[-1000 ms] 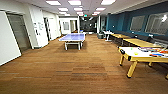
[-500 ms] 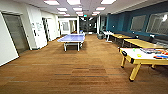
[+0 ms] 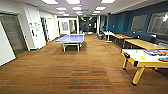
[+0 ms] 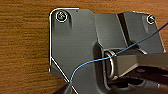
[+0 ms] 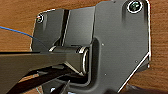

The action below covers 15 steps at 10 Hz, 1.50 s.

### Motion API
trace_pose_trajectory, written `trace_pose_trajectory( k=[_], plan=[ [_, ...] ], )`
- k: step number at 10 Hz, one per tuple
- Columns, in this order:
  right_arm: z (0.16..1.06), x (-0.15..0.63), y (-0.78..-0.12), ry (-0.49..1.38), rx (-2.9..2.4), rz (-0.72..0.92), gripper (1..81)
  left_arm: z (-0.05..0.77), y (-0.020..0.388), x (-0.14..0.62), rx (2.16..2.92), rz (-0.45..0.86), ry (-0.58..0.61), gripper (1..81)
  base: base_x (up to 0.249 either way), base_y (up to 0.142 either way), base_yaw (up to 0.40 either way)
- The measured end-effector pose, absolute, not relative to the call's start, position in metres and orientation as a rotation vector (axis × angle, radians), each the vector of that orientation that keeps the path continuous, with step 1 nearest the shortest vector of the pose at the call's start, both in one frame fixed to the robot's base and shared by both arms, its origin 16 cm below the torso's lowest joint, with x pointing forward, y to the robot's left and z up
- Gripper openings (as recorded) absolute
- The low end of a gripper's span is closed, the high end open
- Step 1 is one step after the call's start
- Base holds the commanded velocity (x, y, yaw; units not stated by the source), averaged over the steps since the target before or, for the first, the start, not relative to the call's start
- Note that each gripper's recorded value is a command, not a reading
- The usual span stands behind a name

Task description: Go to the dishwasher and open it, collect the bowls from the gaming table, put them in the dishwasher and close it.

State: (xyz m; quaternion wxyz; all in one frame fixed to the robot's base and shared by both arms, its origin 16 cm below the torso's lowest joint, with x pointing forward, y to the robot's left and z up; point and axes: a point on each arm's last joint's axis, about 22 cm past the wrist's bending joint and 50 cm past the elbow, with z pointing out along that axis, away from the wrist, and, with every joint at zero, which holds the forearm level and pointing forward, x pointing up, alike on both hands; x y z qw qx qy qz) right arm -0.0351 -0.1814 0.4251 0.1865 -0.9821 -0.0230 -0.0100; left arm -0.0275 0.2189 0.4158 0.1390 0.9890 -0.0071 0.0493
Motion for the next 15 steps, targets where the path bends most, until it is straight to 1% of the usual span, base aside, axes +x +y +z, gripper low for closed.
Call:
trace_pose_trajectory(
  k=[15],
  plan=[
    [0.4244, -0.0347, -0.1769, -0.065, -2.766, -0.029, 81.1, 0.416, 0.2153, -0.0272, 2.855, 0.144, -0.022, 81.1, 0.275, 0.0, 0.0]
  ],
)
